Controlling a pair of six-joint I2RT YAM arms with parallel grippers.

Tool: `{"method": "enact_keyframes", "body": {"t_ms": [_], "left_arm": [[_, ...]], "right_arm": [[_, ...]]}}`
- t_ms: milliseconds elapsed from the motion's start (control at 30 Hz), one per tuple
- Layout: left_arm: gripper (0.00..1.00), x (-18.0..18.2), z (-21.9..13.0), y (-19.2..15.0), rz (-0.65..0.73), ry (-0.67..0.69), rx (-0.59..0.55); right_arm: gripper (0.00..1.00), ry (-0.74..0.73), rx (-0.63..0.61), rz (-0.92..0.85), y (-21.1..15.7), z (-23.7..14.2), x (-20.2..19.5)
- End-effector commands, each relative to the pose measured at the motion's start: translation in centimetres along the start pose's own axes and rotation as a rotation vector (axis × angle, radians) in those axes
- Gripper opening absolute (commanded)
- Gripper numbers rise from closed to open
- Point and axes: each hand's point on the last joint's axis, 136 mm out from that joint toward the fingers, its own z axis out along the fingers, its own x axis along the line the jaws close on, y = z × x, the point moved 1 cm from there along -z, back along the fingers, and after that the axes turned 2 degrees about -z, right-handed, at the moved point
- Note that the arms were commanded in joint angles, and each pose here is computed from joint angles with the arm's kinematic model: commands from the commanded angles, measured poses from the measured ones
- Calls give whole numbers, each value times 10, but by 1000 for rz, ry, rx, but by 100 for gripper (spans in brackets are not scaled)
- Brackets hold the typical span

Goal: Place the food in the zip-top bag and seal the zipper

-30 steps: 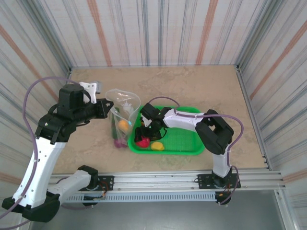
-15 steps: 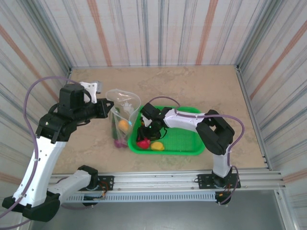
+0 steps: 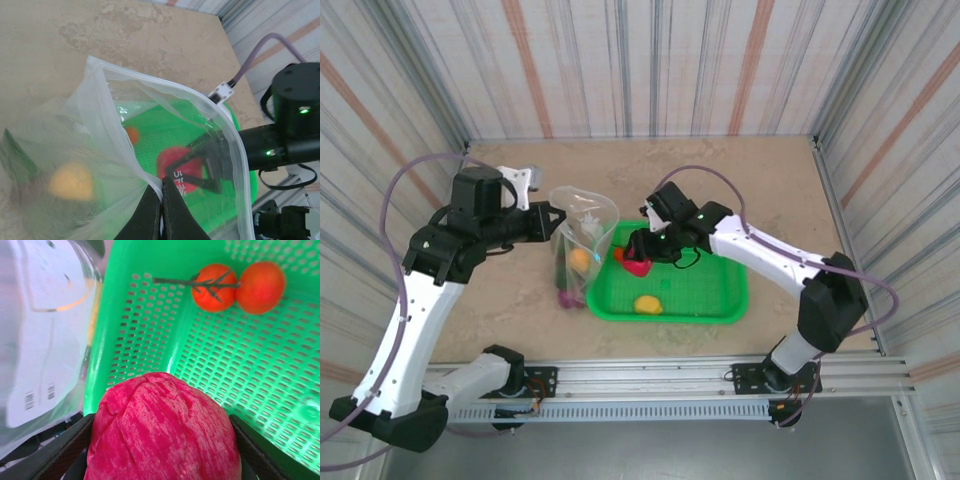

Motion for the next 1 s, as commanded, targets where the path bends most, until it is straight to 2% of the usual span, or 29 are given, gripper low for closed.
{"method": "enact_keyframes", "body": {"t_ms": [0, 233, 433, 567, 700, 967], "left_arm": [[0, -18, -6, 8, 10, -83, -13], [0, -28, 3, 5, -5, -150, 45], [0, -36, 3, 8, -33, -194, 38], [0, -42, 2, 10, -37, -226, 42], [0, -47, 5, 10, -45, -259, 65], [0, -49, 5, 7, -35, -279, 72]], "right_arm": [[53, -52, -61, -4, 7, -40, -7], [54, -68, -240, -76, 34, -128, 19], [54, 15, -324, -142, 48, -174, 66], [54, 68, -349, -216, 51, -188, 103], [54, 109, -336, -258, 50, -183, 130], [51, 102, -270, -264, 50, -148, 142]]}}
